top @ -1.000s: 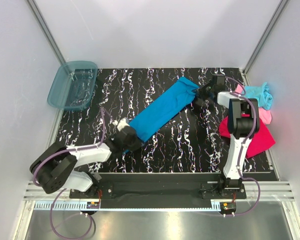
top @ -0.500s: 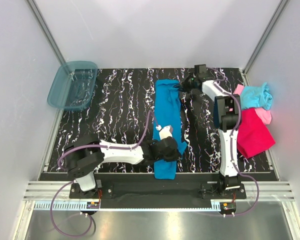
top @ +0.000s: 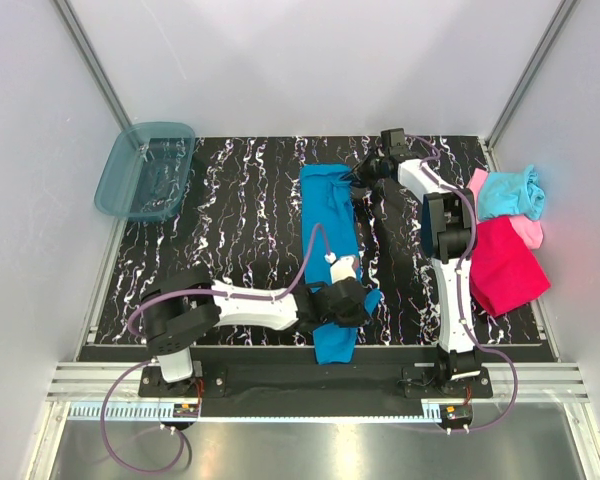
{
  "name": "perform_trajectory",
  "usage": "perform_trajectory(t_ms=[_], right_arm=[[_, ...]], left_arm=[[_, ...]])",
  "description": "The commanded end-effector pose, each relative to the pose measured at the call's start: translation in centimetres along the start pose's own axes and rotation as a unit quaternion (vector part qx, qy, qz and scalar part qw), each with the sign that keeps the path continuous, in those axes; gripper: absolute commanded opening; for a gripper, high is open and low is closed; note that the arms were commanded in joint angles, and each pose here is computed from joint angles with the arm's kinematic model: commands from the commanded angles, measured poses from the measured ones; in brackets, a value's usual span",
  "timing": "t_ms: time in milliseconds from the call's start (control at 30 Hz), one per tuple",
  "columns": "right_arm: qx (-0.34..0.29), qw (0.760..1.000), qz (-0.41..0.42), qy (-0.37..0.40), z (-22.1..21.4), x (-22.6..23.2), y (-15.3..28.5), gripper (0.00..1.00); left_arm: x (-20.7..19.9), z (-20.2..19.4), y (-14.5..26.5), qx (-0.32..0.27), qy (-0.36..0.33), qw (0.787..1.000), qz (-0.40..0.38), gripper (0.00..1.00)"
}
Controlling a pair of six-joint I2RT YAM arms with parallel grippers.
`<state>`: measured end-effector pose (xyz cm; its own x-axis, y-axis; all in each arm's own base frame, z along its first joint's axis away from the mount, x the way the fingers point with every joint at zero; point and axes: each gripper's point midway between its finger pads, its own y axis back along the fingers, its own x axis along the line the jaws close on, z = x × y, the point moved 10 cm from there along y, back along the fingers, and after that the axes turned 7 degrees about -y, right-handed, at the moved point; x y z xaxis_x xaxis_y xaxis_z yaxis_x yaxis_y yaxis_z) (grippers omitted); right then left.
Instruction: Fold and stack the t-shirts
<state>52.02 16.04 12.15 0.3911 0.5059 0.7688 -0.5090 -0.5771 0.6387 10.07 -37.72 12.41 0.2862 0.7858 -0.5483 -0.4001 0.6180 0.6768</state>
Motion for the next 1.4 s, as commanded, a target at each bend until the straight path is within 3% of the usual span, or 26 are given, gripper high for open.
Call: perform_trajectory(t_ms=[0, 267, 300, 467, 567, 800, 833, 967, 1133, 1233, 1367], right_arm=[[-0.017, 0.999, -0.002, 0.03, 0.0, 0.9, 1.7, 0.19], [-0.043, 0.997, -0.014, 0.054, -0.3, 0.9, 3.1, 0.24], [-0.045, 0.997, -0.014, 0.058, -0.3, 1.0, 3.2, 0.27], [-0.068, 0.995, -0.011, 0.07, -0.3, 2.1, 4.7, 0.76], [-0.086, 0.993, 0.001, 0.081, -0.3, 3.1, 6.0, 0.87], [-0.13, 0.986, 0.032, 0.101, -1.1, 4.7, 9.1, 0.92], [-0.134, 0.985, 0.033, 0.102, -1.3, 4.8, 9.6, 0.92], [-0.154, 0.981, 0.038, 0.11, -2.5, 5.1, 12.1, 0.94], [-0.169, 0.978, 0.042, 0.118, -3.3, 5.5, 14.2, 0.95], [-0.171, 0.977, 0.047, 0.121, -4.2, 5.5, 15.5, 0.98], [-0.176, 0.975, 0.054, 0.129, -5.9, 5.2, 18.0, 0.98]], left_arm=[[-0.2, 0.4, 1.0, -0.013, -0.016, 1.0, -0.014, 0.02], [2.2, 0.7, 3.6, -0.057, -0.021, 0.998, 0.035, 0.04], [2.2, 0.8, 3.9, -0.062, -0.021, 0.997, 0.033, 0.04], [2.7, 0.8, 4.3, -0.068, -0.021, 0.997, 0.038, 0.03], [2.8, 0.7, 4.3, -0.07, -0.021, 0.997, 0.038, 0.03], [2.5, 0.7, 4.2, -0.062, -0.036, 0.997, 0.032, 0.04], [2.4, 0.7, 4.1, -0.058, -0.042, 0.997, 0.029, 0.06], [1.2, 0.7, 3.6, -0.036, -0.078, 0.996, 0.01, 0.43], [-0.8, 1.3, 3.6, -0.024, -0.113, 0.993, -0.008, 0.66], [-1.6, 2.7, 4.8, -0.048, -0.136, 0.99, -0.006, 0.73], [-2.8, 5.5, 9.4, -0.107, -0.169, 0.979, -0.019, 0.77]])
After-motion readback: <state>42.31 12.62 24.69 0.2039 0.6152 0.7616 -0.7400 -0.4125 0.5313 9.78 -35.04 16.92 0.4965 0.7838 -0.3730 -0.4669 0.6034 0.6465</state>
